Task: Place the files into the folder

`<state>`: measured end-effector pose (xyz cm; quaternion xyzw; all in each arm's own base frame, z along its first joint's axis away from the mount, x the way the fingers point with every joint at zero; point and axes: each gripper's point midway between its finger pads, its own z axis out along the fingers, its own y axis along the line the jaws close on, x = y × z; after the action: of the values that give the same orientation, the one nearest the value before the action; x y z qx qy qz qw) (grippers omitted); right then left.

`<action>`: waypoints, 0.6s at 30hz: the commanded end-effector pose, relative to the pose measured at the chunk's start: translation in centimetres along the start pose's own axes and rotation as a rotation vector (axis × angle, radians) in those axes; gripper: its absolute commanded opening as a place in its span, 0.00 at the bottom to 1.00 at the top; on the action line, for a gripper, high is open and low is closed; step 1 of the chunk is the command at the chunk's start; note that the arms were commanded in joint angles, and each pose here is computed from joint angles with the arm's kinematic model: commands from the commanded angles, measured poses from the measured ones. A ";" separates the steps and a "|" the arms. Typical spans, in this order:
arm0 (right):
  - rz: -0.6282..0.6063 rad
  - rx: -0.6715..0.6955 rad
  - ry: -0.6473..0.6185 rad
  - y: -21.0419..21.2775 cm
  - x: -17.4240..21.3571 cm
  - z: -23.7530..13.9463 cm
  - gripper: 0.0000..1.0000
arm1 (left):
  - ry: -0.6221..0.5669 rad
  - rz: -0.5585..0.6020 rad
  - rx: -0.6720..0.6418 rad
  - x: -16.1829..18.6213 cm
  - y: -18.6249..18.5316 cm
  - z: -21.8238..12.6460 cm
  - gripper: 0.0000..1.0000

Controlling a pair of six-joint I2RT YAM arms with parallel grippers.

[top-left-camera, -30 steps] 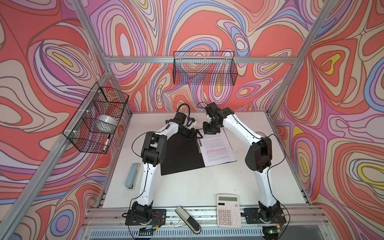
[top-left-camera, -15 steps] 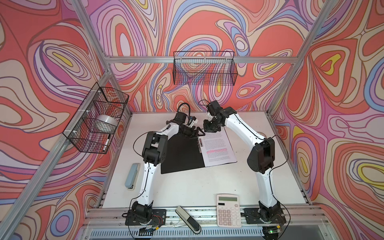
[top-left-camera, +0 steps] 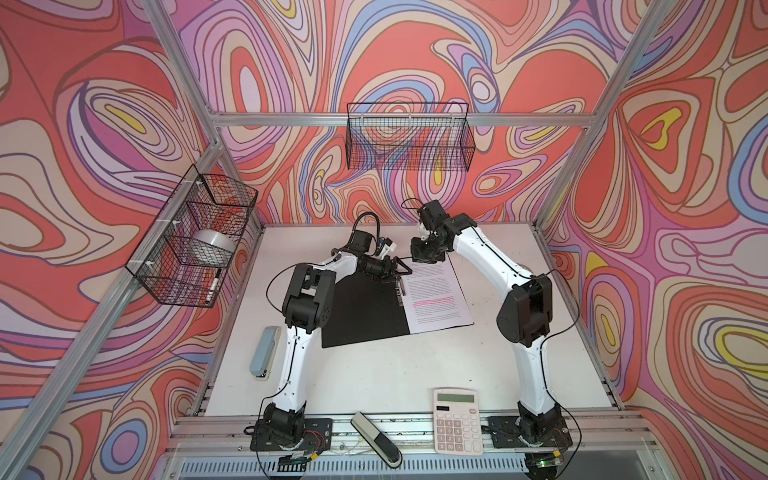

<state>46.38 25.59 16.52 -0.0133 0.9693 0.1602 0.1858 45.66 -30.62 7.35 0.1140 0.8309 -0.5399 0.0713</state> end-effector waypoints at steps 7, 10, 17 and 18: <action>0.047 0.018 -0.124 -1.3 -1.7 -4.4 0.21 | 0.035 0.230 0.109 2.9 -9.9 -1.3 0.80; 0.049 0.021 -0.102 -1.6 -0.9 -4.1 0.21 | 0.051 0.277 0.102 4.2 -10.9 -1.7 0.80; 0.058 -0.011 -0.072 -1.2 -0.2 -3.9 0.21 | 0.104 0.294 0.064 6.1 -11.1 -2.5 0.79; 0.064 -0.018 -0.068 -1.1 -0.1 -3.9 0.21 | 0.107 0.307 0.047 6.5 -11.1 -2.9 0.79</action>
<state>45.62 23.10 19.03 0.0165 0.9632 0.1605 0.2151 38.24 -32.73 16.95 0.2535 0.7863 -0.5509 0.1180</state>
